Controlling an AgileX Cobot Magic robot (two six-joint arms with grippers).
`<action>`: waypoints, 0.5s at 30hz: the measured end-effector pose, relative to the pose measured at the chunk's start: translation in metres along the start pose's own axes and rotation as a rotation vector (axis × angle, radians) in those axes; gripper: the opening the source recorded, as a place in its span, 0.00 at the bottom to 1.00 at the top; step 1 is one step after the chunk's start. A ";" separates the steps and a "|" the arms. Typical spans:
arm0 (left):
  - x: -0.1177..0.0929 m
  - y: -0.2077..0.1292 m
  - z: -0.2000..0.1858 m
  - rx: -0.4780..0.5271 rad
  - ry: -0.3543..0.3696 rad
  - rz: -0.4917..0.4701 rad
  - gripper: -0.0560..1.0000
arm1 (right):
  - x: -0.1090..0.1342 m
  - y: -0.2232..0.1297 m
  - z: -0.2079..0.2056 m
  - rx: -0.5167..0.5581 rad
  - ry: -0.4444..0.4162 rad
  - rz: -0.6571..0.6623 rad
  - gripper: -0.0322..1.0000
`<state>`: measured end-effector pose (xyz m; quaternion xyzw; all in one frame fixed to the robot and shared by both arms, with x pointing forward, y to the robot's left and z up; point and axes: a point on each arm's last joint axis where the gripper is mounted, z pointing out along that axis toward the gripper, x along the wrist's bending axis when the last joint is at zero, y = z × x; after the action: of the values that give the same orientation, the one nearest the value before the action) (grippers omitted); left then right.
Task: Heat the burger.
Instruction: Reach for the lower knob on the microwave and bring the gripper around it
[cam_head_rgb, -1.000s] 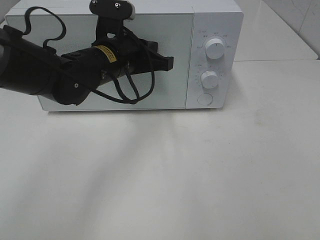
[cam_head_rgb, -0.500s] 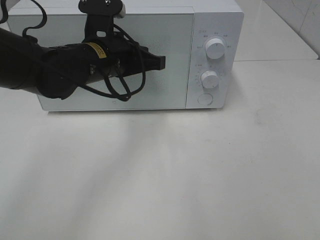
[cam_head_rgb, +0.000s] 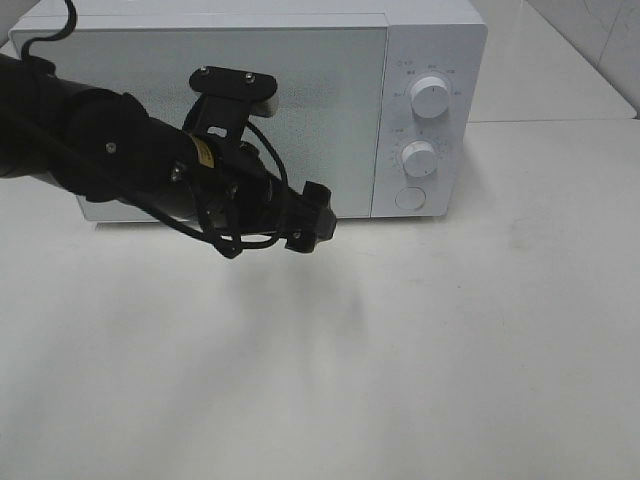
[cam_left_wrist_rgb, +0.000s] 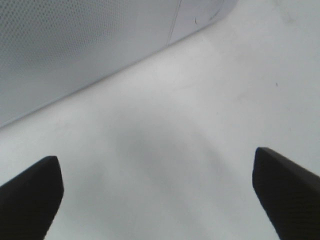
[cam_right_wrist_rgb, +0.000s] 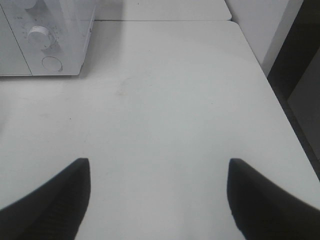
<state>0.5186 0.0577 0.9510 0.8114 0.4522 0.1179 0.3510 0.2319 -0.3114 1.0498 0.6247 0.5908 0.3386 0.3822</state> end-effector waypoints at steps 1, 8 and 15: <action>-0.001 -0.002 -0.007 0.046 -0.004 0.001 0.98 | 0.000 0.000 0.000 0.000 0.000 0.000 0.75; -0.004 -0.005 -0.031 0.172 -0.016 0.003 0.98 | 0.000 0.000 0.000 0.000 0.000 0.000 0.75; -0.005 -0.014 -0.063 0.354 -0.014 0.034 0.98 | 0.000 0.000 0.000 0.000 0.000 0.000 0.75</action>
<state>0.4745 0.0882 0.9876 0.8688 0.4498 0.0369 0.2037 0.2319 -0.3114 1.0498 0.6247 0.5908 0.3386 0.3822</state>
